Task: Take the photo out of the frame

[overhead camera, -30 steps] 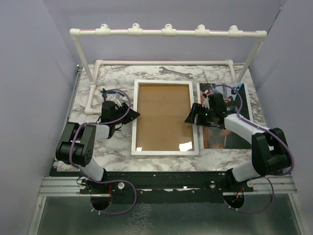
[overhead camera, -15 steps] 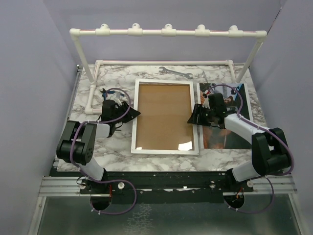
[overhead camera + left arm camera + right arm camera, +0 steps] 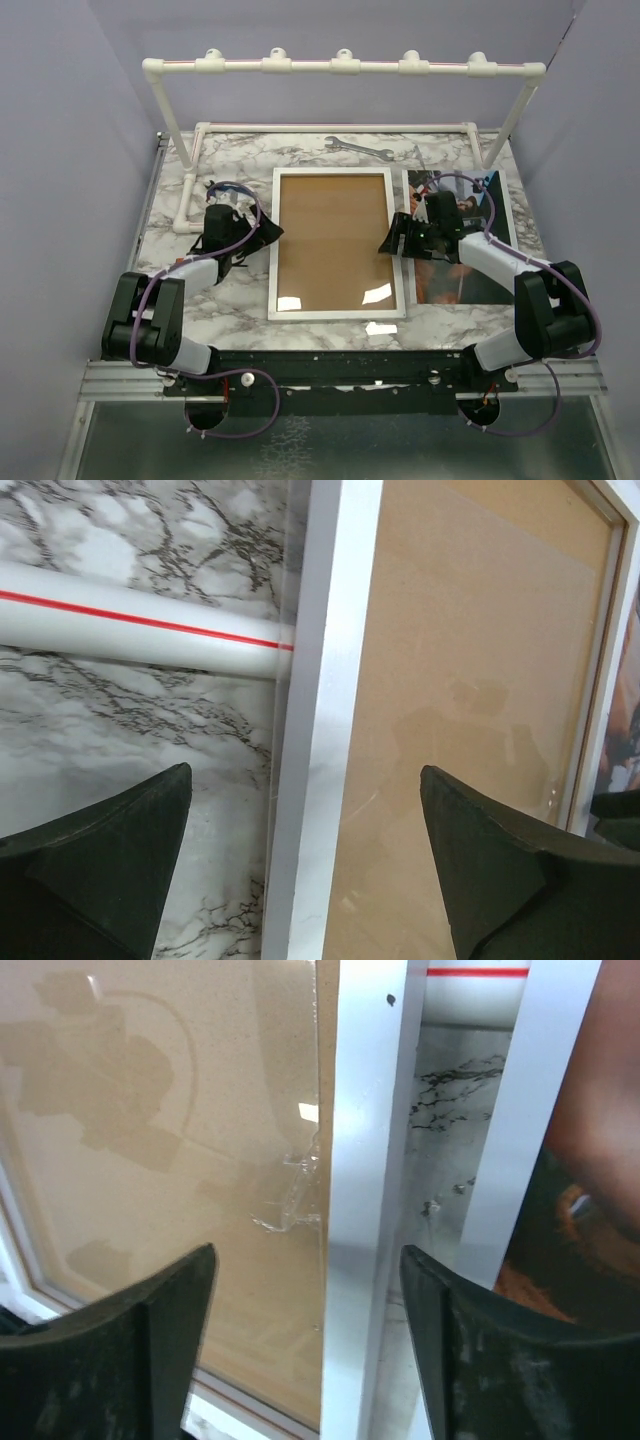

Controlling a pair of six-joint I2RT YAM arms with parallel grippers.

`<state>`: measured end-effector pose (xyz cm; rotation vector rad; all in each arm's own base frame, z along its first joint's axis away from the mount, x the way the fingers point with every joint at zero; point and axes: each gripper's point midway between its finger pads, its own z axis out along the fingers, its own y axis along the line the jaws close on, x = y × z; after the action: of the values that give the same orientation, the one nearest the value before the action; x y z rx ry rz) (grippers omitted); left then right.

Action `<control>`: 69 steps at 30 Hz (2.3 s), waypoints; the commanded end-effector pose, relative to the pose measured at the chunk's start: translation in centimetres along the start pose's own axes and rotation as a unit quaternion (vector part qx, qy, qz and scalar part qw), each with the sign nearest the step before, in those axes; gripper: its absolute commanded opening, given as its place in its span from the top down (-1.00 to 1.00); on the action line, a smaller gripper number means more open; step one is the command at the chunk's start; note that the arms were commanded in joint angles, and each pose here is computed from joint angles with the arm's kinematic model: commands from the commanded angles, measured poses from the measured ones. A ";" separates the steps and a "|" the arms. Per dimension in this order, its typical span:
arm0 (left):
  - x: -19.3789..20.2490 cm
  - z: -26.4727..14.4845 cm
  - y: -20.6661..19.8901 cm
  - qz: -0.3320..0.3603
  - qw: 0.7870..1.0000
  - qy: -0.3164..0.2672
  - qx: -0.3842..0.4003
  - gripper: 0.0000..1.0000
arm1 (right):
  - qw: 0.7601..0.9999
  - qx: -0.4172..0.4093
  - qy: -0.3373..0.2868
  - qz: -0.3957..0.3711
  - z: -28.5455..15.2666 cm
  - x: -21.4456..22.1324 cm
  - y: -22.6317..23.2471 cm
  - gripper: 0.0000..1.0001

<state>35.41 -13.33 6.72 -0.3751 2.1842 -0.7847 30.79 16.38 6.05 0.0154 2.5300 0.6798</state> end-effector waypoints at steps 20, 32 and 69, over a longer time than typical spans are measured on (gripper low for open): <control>-3.2 -5.9 2.5 0.019 0.987 -0.102 -0.125 -0.93 | 0.996 -0.078 0.027 0.016 2.7 1.8 4.8 -0.56; -3.8 -8.2 1.0 0.048 0.985 -0.141 -0.091 -0.97 | 0.983 0.054 -0.171 -0.044 -4.7 -4.5 1.2 -0.98; -10.4 -9.7 7.4 0.187 0.877 -0.371 -0.241 -0.98 | 0.824 0.234 -0.501 -0.122 -12.3 -10.8 -13.3 -0.78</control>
<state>33.98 1.15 12.77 -0.4890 1.6364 0.0775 33.88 -1.85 10.05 0.1954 1.7618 -0.0778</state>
